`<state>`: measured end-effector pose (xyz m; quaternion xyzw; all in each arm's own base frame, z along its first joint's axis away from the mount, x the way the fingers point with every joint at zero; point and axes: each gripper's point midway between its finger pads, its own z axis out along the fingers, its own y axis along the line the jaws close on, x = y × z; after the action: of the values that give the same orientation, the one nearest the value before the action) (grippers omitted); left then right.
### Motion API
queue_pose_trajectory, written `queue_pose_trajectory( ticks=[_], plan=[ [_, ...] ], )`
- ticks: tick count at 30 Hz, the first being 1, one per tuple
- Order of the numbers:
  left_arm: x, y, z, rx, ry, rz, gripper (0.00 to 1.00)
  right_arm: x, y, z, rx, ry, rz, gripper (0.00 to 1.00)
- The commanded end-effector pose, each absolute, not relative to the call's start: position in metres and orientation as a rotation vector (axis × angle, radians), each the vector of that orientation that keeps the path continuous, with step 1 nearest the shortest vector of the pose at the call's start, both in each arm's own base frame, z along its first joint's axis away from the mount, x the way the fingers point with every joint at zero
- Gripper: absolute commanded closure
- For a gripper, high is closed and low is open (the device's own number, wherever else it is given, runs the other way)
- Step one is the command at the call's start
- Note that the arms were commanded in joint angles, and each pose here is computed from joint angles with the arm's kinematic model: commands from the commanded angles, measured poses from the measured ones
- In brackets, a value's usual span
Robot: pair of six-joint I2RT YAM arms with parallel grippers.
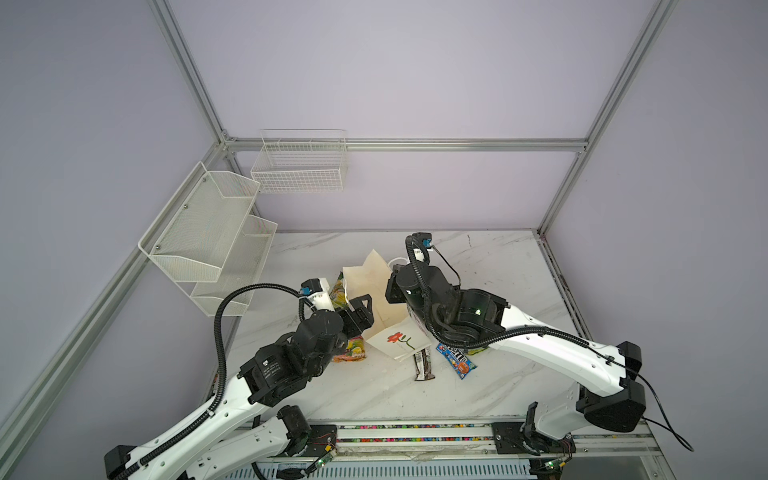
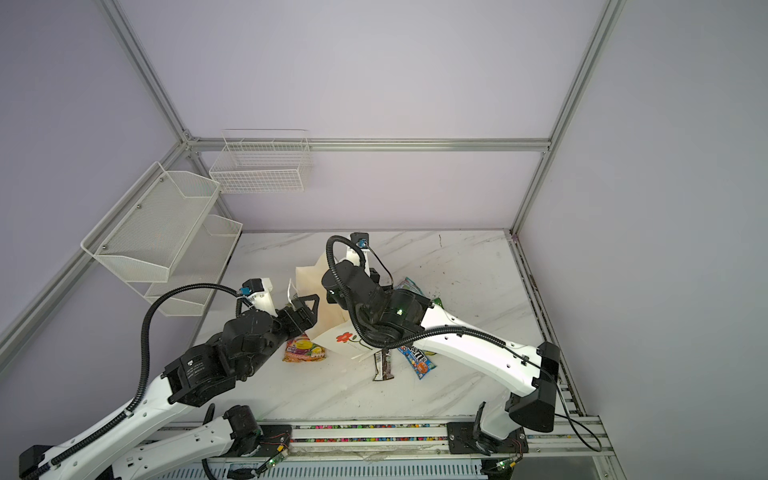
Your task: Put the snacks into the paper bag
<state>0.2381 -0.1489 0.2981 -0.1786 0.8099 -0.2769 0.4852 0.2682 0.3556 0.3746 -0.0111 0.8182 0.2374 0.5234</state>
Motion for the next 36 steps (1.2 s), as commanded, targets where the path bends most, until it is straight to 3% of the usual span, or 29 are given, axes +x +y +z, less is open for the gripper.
queue_pose_trajectory(
  ticks=[1,14,23,28,36],
  plan=[
    [0.244,-0.152,0.29,-0.441,1.988,-0.685,0.1,0.262,0.349,0.389,0.006,1.92,0.606,1.0],
    [0.264,-0.156,0.268,-0.431,2.077,-0.717,0.32,0.251,0.356,0.376,-0.148,1.939,0.589,1.0],
    [0.266,-0.166,0.242,-0.394,2.184,-0.71,0.35,0.247,0.359,0.366,-0.226,1.95,0.565,1.0],
    [0.269,-0.161,0.24,-0.388,2.197,-0.67,0.46,0.247,0.36,0.366,-0.245,1.949,0.562,1.0],
    [0.274,-0.156,0.236,-0.376,2.223,-0.636,0.72,0.246,0.357,0.362,-0.264,1.95,0.542,1.0]
  ],
)
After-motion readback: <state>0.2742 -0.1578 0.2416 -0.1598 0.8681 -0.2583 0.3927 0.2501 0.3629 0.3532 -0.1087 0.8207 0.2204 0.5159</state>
